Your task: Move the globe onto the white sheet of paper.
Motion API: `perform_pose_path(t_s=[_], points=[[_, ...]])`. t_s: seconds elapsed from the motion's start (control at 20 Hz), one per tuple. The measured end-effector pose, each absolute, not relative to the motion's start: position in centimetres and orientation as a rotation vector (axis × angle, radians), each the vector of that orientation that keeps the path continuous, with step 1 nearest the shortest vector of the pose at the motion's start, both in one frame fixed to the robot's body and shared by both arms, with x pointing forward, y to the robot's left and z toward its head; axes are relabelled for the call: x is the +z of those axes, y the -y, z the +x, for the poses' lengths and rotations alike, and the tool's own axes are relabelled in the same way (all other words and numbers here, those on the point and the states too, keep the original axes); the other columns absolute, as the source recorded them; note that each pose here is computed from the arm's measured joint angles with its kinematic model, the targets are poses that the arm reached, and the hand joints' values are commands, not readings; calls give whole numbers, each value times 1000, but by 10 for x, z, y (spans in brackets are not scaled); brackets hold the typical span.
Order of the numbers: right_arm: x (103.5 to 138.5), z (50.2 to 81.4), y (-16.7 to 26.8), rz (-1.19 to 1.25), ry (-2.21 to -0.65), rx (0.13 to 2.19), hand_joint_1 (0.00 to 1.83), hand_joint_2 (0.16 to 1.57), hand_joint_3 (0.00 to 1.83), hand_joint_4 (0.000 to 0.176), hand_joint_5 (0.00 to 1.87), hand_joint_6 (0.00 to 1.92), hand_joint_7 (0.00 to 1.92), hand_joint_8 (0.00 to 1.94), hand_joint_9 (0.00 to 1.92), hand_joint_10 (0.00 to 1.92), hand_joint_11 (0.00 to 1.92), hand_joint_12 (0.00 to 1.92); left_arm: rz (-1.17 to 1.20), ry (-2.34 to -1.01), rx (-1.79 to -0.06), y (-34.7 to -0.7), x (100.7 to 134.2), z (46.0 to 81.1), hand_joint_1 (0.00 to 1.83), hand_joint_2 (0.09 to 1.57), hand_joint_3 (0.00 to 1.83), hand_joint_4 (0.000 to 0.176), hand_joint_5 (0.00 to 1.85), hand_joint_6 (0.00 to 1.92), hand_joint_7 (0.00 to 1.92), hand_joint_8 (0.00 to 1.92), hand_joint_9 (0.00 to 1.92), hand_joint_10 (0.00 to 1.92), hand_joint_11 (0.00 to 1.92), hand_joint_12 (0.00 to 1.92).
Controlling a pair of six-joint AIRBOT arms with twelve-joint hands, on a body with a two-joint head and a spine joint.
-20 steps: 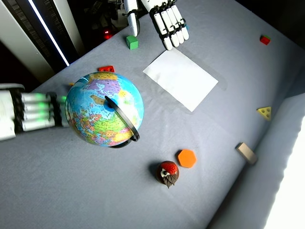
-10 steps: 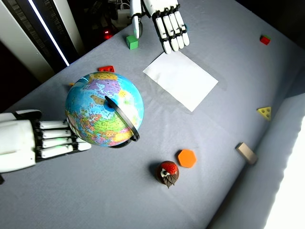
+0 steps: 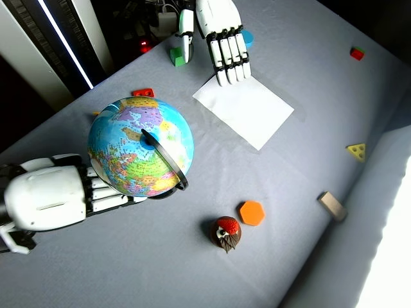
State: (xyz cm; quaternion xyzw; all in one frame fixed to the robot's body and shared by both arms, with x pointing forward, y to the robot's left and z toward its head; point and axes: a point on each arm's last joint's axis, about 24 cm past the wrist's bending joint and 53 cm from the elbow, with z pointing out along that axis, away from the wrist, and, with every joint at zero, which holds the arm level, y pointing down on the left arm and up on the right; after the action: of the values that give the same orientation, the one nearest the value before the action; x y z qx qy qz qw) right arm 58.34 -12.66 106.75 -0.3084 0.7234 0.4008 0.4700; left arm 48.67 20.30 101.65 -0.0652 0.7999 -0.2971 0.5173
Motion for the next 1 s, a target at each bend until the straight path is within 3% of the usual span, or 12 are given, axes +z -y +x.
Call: perform_pose_path(t_s=[0.45,1.0], points=[[1070,592,91,-804,-1815,993,79,1160,0,0,213,5,236,0,172,0,0,198,-156,-1911,-768,-190,1012,492,0,1284,0,0,61,0,32,0,41,0,0,84],[1074,605,12,-805,-1820,996,76,1161,0,0,225,8,236,0,174,1,0,207,-162,-1933,-766,-189,1007,493,0,1283,0,0,64,1,45,2,47,2,0,112]])
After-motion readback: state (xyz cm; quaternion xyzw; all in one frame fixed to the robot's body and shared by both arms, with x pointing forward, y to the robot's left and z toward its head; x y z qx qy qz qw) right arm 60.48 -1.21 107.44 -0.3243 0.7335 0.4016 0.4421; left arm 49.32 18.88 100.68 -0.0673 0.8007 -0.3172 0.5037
